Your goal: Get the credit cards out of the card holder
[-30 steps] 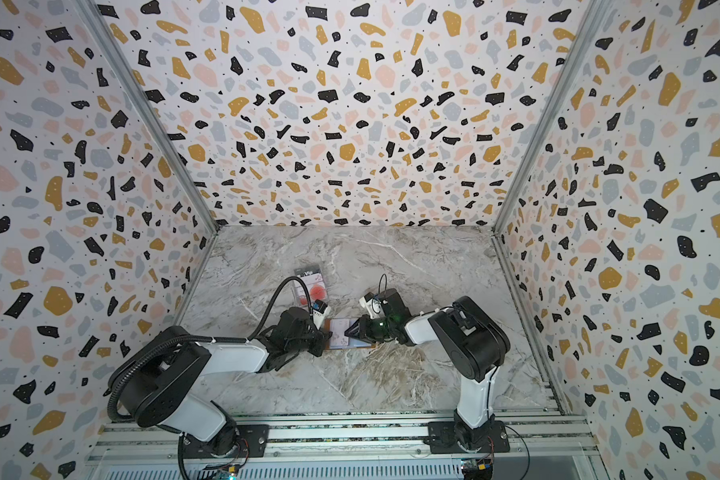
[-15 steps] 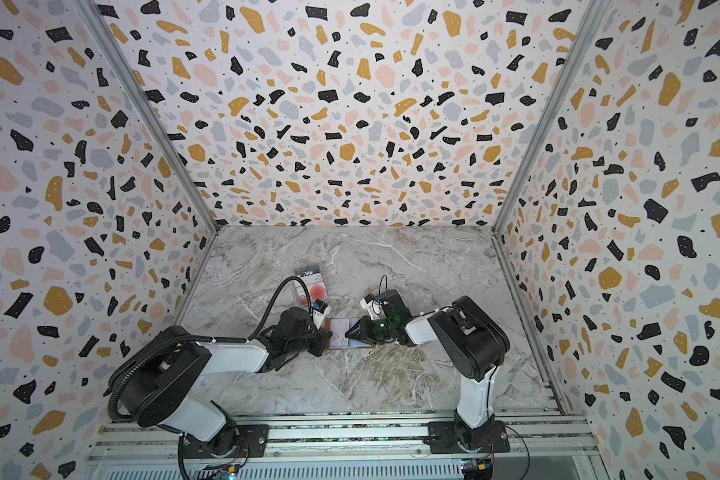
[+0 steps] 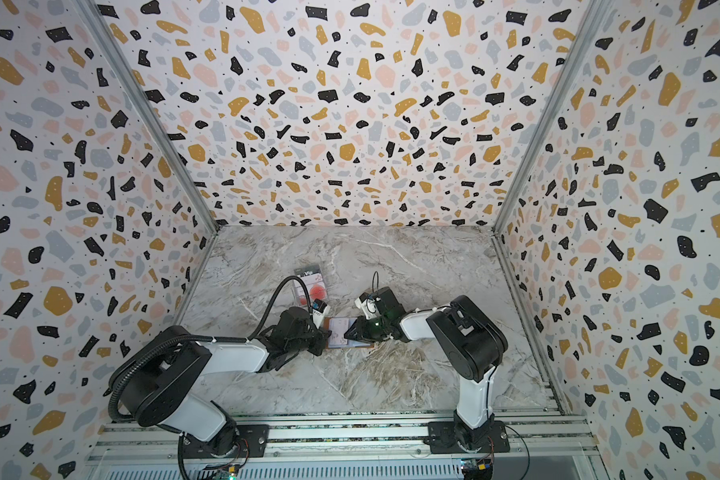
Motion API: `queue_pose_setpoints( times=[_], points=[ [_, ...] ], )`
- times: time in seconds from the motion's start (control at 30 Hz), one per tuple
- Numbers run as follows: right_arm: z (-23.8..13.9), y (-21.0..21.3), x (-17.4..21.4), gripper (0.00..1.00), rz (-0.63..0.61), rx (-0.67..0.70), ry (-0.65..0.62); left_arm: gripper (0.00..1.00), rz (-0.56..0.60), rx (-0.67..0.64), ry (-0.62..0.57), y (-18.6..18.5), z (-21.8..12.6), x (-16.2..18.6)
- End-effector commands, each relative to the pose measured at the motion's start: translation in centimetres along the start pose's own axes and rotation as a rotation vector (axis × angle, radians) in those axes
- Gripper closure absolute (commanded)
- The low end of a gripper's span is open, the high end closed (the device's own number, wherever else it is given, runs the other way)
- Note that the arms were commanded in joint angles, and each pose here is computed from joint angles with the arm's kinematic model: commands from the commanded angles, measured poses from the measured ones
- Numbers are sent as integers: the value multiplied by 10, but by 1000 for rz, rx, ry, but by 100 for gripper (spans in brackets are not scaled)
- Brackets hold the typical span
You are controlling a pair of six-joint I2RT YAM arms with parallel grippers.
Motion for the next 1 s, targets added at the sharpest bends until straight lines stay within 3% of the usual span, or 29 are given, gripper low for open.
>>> queue_pose_setpoints(
  times=[0.0, 0.47, 0.67, 0.97],
  points=[
    [-7, 13, -9, 78, -78, 57, -15, 93, -14, -32, 118, 9, 4, 26],
    [-6, 13, -10, 80, -77, 55, -15, 93, -15, -33, 122, 9, 4, 26],
    [-12, 16, -12, 74, -91, 90, -25, 93, -14, -32, 122, 9, 5, 26],
    [-11, 18, -12, 77, -86, 59, -30, 93, -15, -32, 120, 9, 4, 26]
  ],
)
Point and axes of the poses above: each gripper's point midway between its finger pads, its own z axis out along the fingers, its own y axis along the line the jaws close on, x = y × z, the point moved 9 cm from there along -z, back along the fingers, and after that the axes turned 14 degrees about -z, right-handed, at the moved point
